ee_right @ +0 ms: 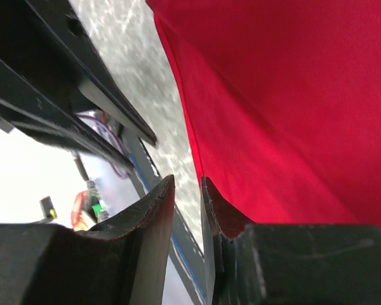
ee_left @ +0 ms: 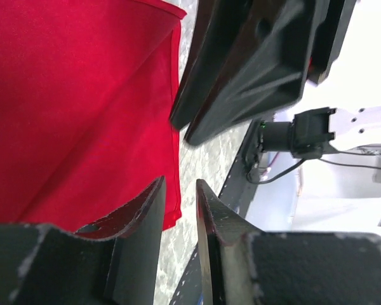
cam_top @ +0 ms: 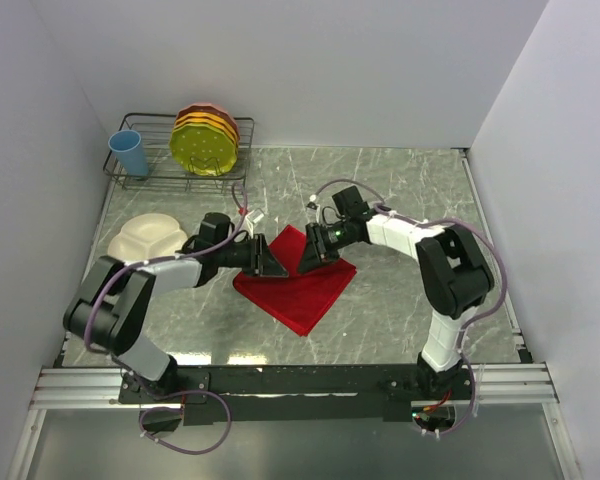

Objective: Fold the napkin into a case and place the utensils inside
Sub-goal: Smooth out the upper triangle-folded napkin at the center of the board, then pick up the upper triangle-folded napkin from the center of the board.

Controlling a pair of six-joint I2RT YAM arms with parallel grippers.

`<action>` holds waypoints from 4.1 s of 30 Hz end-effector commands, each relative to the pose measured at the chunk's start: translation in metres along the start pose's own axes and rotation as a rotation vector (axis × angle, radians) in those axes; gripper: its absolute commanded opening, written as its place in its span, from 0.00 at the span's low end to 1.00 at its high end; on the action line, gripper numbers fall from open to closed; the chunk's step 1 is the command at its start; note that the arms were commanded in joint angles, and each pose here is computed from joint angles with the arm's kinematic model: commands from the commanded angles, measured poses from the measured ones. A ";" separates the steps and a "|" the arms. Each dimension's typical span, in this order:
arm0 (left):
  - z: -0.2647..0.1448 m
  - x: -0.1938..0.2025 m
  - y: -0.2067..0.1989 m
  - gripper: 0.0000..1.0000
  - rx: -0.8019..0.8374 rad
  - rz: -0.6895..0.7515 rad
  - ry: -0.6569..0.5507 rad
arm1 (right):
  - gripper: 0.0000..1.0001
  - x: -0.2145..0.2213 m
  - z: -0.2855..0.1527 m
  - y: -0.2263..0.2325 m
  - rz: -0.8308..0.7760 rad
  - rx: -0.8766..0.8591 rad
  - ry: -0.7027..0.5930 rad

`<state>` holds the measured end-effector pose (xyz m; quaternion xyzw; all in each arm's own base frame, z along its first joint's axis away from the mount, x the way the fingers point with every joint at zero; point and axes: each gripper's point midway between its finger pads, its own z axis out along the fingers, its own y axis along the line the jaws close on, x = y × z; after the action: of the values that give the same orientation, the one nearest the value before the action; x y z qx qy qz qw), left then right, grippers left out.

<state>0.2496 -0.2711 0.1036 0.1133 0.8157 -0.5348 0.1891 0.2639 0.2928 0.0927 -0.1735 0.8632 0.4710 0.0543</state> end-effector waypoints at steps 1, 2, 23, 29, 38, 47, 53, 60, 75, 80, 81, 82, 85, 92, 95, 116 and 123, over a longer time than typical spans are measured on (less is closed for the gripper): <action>0.011 -0.015 -0.007 0.32 0.084 -0.021 -0.001 | 0.31 -0.026 0.014 0.011 -0.015 -0.076 -0.054; 0.015 -0.014 -0.002 0.32 0.086 -0.037 0.009 | 0.31 -0.027 0.018 0.006 0.005 -0.075 -0.046; 0.015 0.016 0.101 0.27 -0.014 -0.305 0.067 | 0.27 -0.006 0.028 -0.073 0.192 -0.064 0.034; 0.010 0.023 0.111 0.26 -0.033 -0.324 0.077 | 0.27 0.006 -0.001 -0.104 0.282 -0.033 0.020; 0.007 0.024 0.117 0.27 -0.041 -0.317 0.087 | 0.27 0.025 -0.024 -0.130 0.363 0.015 0.030; 0.005 0.003 0.088 0.41 0.048 -0.214 0.089 | 0.25 -0.006 -0.045 -0.075 0.226 -0.030 -0.008; 0.009 -0.008 0.057 0.44 0.086 -0.119 0.090 | 0.27 -0.035 -0.047 -0.031 0.139 -0.075 -0.073; 0.015 -0.009 0.056 0.45 0.087 -0.140 0.097 | 0.27 -0.030 -0.016 -0.063 0.162 -0.003 -0.015; -0.007 0.019 0.094 0.50 0.072 -0.215 0.137 | 0.20 0.005 -0.005 -0.135 0.182 0.246 0.099; -0.025 0.017 0.090 0.53 0.093 -0.203 0.154 | 0.19 0.018 -0.008 -0.140 0.190 0.276 0.122; -0.029 0.013 0.085 0.53 0.104 -0.193 0.148 | 0.18 0.022 -0.007 -0.141 0.195 0.283 0.125; -0.033 0.010 0.084 0.53 0.114 -0.151 0.145 | 0.18 0.023 -0.007 -0.141 0.193 0.282 0.126; -0.042 -0.002 0.065 0.53 0.140 -0.076 0.168 | 0.18 0.027 -0.005 -0.136 0.187 0.279 0.127; -0.061 -0.048 0.040 0.53 0.041 0.178 0.144 | 0.18 0.064 0.006 -0.084 0.156 0.191 0.184; -0.066 -0.055 0.050 0.54 -0.046 0.241 0.140 | 0.24 0.069 -0.002 -0.044 0.115 0.106 0.188; -0.024 -0.114 0.111 0.57 -0.321 0.348 0.129 | 0.75 -0.057 -0.036 -0.113 -0.080 0.376 0.039; 0.001 -0.106 0.111 0.56 -0.232 0.321 0.191 | 0.54 0.003 -0.026 -0.109 -0.006 0.301 0.121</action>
<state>0.3845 -0.2088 0.0507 0.2524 0.8733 -0.3607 0.2087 0.3404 0.2207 0.0283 -0.1911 0.9247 0.3218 0.0703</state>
